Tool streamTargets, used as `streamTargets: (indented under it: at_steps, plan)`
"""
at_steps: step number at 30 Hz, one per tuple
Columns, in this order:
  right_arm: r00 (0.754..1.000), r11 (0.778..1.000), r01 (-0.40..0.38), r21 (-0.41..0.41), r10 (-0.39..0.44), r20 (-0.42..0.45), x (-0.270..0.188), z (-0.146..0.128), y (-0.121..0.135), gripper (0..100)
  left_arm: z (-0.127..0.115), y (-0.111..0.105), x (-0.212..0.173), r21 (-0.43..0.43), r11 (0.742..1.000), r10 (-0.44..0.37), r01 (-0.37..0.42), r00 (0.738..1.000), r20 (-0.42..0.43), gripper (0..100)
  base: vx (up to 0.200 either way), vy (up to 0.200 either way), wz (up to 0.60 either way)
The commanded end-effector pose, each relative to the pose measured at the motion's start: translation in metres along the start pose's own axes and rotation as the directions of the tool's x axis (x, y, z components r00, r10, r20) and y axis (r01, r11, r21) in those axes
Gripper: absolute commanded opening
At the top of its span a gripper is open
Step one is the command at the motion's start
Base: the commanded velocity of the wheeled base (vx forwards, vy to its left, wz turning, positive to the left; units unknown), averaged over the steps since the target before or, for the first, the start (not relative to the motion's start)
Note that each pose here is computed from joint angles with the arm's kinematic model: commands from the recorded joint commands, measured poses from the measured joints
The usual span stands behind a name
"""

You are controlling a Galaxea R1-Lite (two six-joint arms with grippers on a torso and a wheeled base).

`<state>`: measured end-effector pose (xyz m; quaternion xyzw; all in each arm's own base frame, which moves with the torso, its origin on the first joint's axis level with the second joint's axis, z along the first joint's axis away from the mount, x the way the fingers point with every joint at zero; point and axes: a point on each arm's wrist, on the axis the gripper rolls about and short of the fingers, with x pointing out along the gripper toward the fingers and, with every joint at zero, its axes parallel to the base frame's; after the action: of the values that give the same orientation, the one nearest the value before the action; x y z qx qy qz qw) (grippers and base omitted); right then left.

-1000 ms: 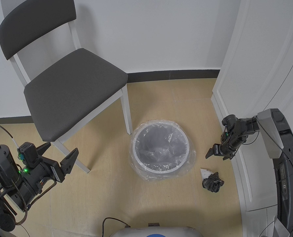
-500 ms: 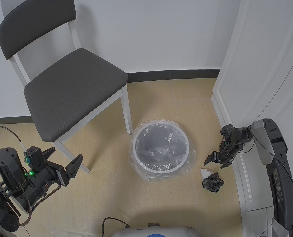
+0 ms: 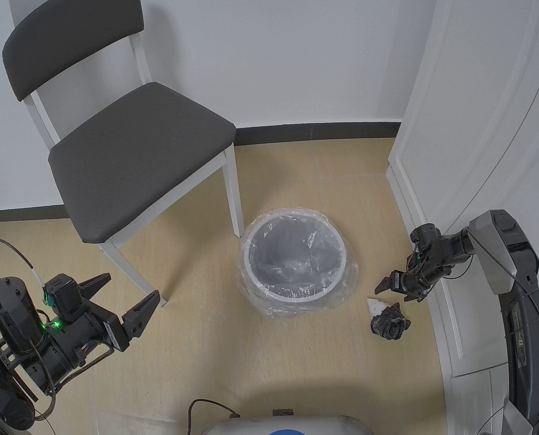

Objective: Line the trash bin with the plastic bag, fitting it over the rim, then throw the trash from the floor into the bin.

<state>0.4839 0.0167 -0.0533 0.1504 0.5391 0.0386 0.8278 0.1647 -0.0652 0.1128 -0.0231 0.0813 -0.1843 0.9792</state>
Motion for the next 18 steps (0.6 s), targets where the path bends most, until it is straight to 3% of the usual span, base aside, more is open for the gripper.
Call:
streamTargets:
  at_steps: [1,13,18]
  plan:
    - [1.0,1.0,-0.007,-0.023,0.007,0.013,-0.006,-0.003,0.007,100,-0.004,0.0,-0.002,-0.001,1.0,-0.002,0.002,1.0,-0.022,100,0.0,0.0,0.0]
    - [1.0,1.0,0.006,-0.023,-0.005,0.028,0.006,0.003,0.0,100,-0.005,0.0,-0.002,0.001,1.0,-0.001,0.001,1.0,-0.027,100,0.0,0.0,0.0]
    - [0.999,1.0,0.021,-0.016,-0.022,-0.036,0.006,0.005,0.0,100,-0.005,0.0,-0.002,0.001,1.0,-0.004,0.004,1.0,-0.027,100,0.0,0.0,0.0]
